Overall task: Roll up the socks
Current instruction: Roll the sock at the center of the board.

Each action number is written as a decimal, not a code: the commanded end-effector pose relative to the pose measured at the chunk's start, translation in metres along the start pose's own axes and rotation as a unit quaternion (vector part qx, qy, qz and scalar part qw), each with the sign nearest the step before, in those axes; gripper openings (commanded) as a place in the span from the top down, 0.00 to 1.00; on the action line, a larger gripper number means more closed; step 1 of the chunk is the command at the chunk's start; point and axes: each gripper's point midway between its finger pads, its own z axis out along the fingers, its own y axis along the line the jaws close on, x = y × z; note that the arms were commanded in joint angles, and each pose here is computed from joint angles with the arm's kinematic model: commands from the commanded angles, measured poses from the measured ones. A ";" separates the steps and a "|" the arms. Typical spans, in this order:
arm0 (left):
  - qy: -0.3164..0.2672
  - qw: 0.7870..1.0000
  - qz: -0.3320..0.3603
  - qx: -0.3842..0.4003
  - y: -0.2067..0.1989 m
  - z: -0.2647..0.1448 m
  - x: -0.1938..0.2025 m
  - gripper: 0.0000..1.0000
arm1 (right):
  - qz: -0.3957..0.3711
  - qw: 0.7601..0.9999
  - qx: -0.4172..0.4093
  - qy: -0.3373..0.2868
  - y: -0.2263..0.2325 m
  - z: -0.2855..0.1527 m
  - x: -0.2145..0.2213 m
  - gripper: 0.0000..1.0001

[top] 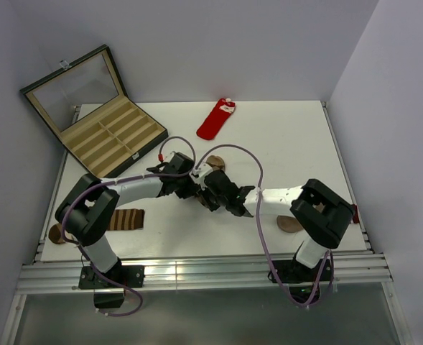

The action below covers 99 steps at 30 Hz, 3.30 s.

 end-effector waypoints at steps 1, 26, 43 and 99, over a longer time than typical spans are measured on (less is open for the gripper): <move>-0.002 1.000 -0.002 -0.021 0.009 -0.005 0.005 0.77 | 0.025 0.996 -0.010 0.084 -0.005 0.006 0.044 1.00; -0.028 0.999 -0.036 0.022 0.010 -0.024 -0.003 0.33 | 0.410 0.835 -0.340 0.139 0.008 0.006 0.028 1.00; 0.023 0.999 -0.022 -0.035 0.035 0.003 0.022 0.80 | 0.398 0.863 -0.280 0.133 -0.010 0.013 0.031 0.93; 0.009 0.998 0.058 -0.022 0.006 0.001 0.002 0.81 | -0.006 0.994 -0.085 0.062 0.027 0.000 0.028 1.00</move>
